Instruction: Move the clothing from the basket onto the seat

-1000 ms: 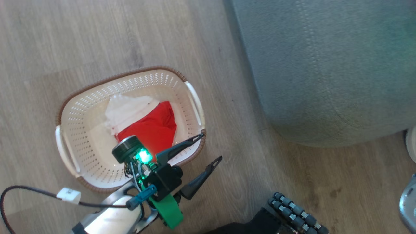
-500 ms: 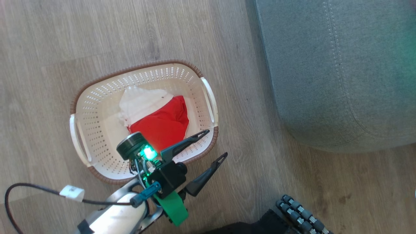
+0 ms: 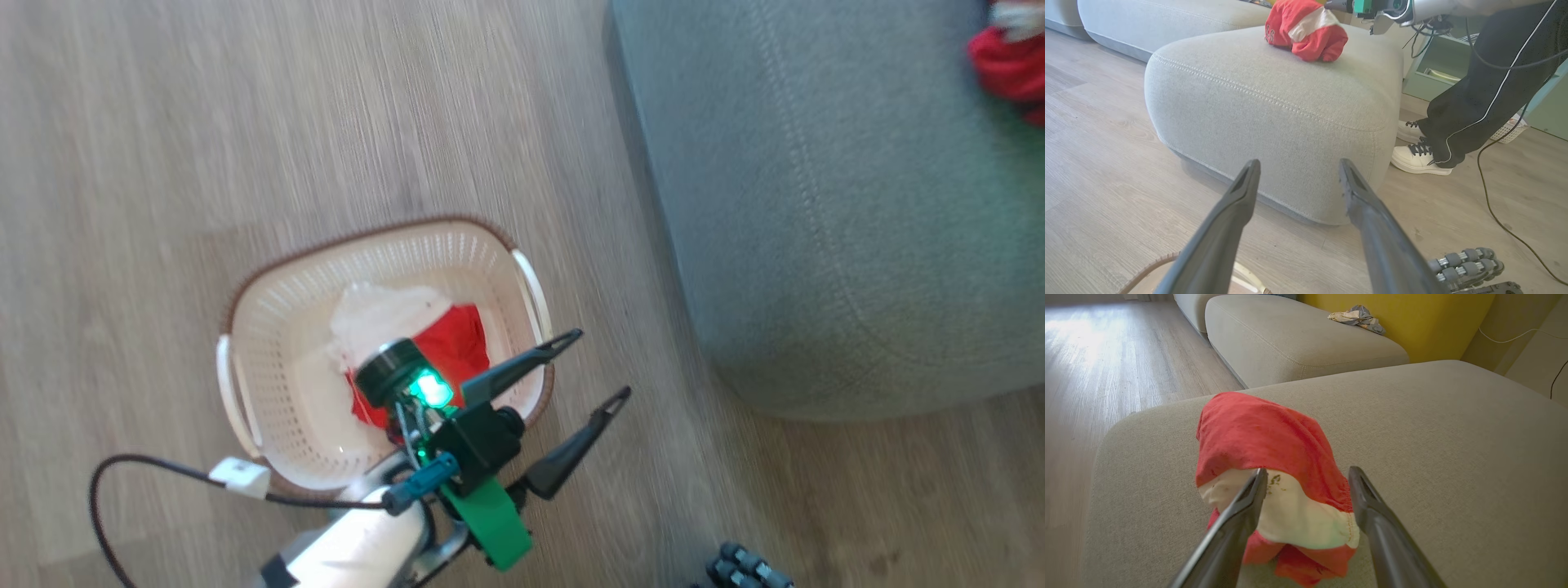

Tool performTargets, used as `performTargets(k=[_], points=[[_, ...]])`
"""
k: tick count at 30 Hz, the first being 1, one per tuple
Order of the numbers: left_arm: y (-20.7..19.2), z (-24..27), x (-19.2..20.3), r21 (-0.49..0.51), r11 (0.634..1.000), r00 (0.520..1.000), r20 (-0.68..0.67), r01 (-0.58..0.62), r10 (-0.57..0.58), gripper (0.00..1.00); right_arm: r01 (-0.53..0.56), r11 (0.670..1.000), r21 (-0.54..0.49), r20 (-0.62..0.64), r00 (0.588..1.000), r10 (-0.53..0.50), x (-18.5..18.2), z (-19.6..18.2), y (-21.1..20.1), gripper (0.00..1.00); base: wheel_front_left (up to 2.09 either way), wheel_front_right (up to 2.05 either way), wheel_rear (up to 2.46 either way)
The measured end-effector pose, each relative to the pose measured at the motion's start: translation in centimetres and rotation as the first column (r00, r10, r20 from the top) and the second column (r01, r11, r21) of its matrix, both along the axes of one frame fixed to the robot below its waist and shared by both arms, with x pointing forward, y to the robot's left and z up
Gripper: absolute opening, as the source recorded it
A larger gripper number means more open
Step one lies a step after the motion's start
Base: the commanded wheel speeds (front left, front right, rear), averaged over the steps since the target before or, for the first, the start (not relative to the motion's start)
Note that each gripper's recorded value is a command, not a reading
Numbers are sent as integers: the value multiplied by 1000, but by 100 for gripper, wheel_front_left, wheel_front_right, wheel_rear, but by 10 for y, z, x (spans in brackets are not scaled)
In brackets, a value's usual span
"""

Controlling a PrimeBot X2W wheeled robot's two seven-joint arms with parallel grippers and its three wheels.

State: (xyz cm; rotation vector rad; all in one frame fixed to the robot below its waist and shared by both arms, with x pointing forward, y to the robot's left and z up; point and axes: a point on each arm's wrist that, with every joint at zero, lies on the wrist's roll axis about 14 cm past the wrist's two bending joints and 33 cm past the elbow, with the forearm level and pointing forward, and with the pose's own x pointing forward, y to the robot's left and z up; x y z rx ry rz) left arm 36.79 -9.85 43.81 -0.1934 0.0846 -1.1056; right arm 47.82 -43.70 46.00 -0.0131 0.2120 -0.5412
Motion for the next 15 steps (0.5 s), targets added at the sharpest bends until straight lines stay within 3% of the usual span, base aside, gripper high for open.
performTargets(k=[8,15], points=[[2,39,-11,-36,996,996,42,-75,77,100,-112,993,-40,152,981,117,-4,56,28,100,0,0,0],[28,65,-1,-52,977,973,94,-205,209,100,-306,950,-59,286,907,310,-6,91,89,100,0,0,0]])
